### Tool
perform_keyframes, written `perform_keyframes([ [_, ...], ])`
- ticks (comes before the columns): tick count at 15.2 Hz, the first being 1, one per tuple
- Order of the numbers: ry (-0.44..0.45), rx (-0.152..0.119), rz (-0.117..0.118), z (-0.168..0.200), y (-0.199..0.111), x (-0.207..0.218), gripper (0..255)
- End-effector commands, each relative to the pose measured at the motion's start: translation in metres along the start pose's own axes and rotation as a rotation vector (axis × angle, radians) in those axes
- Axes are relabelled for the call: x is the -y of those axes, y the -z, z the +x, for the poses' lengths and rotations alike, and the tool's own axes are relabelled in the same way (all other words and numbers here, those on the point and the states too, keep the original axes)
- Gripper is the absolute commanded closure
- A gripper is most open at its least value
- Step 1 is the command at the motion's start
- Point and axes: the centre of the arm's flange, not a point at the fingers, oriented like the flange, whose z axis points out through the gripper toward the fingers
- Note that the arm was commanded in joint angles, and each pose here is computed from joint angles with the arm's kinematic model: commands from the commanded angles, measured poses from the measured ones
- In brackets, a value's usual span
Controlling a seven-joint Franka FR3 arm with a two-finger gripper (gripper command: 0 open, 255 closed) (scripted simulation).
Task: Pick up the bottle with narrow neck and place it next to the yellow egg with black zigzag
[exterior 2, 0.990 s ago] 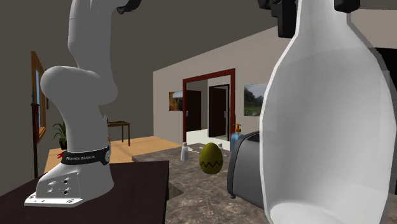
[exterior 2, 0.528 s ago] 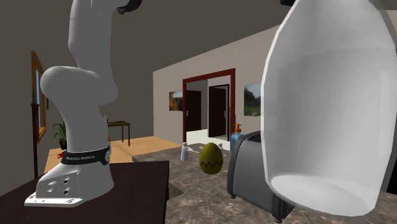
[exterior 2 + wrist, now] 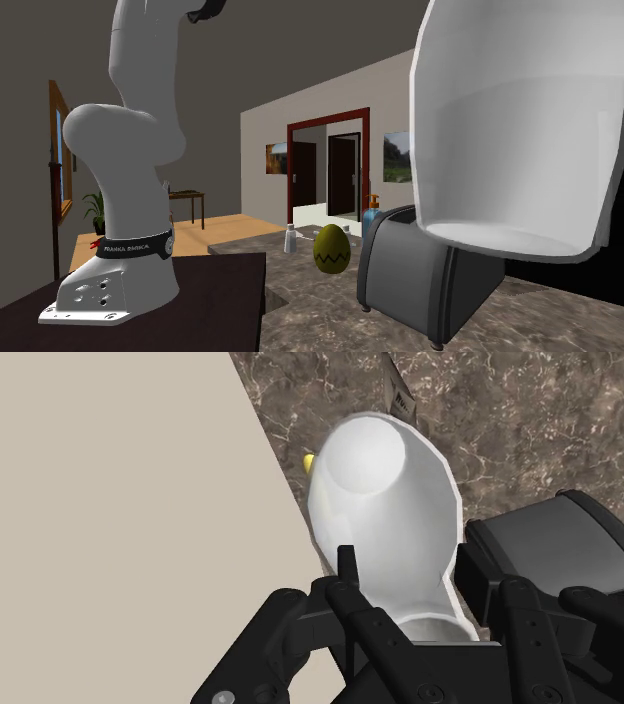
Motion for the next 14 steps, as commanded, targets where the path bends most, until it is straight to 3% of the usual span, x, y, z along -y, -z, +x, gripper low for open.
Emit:
perform_keyframes([
  [1, 0.000, 0.000, 0.000, 0.000, 0.011, 0.000, 255],
  [6, 0.000, 0.000, 0.000, 0.002, 0.034, 0.000, 255],
  [14, 0.000, 0.000, 0.000, 0.017, 0.033, 0.104, 255],
])
